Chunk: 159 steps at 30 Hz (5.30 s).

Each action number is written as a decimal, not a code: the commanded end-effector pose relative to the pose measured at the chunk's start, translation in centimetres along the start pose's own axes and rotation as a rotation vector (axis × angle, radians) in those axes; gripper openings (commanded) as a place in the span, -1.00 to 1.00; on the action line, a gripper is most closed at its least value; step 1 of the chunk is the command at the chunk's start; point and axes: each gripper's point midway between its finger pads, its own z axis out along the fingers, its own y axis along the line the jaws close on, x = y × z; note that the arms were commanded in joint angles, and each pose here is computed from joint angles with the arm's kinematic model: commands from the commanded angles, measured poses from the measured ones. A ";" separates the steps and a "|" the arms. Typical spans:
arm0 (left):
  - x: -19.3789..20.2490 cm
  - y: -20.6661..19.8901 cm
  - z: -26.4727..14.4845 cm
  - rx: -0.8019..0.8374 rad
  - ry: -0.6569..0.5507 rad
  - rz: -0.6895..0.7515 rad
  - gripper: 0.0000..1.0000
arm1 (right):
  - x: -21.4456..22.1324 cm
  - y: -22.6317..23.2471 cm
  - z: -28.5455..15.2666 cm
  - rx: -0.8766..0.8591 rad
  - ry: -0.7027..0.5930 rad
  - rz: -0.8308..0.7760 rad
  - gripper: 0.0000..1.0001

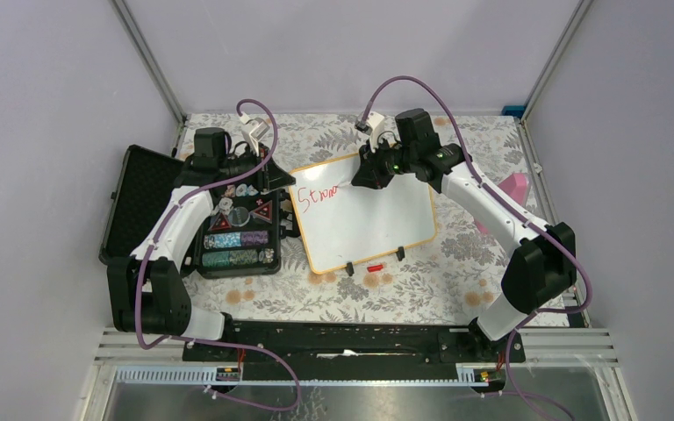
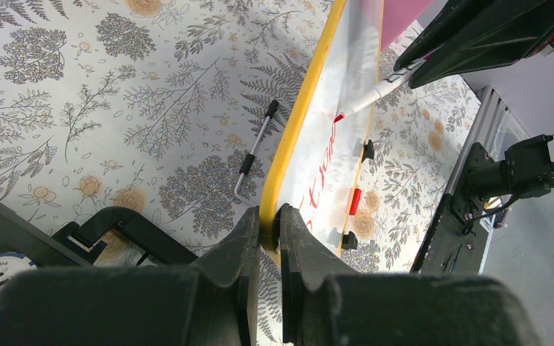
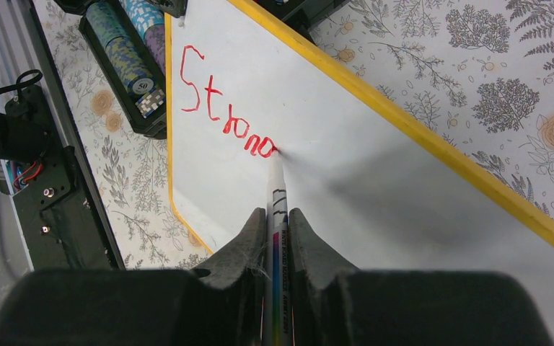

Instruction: Write a sentence on the whiteboard

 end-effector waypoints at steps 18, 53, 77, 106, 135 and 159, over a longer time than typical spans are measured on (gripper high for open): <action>0.7 -0.6 0.4 0.008 0.024 0.033 -1.00 | 1.5 -0.3 0.0 0.016 0.023 -0.017 -1.00; 0.8 -0.5 0.3 0.003 0.025 0.035 -1.00 | -1.2 4.0 -2.1 -0.107 -0.027 -0.048 -1.00; 0.7 -0.9 0.2 0.008 0.020 0.047 -1.00 | -1.2 0.9 -1.9 -0.038 -0.042 -0.046 -1.00; 0.8 -0.7 0.3 0.007 0.024 0.041 -1.00 | -1.0 -0.4 -0.6 0.008 -0.025 -0.052 -1.00; 0.8 -0.7 0.3 0.005 0.025 0.040 -1.00 | -0.5 -2.2 -2.5 0.079 -0.021 -0.052 -1.00; 0.9 -0.8 0.3 0.006 0.025 0.042 -1.00 | -2.1 -2.5 -2.1 0.061 -0.044 -0.041 -1.00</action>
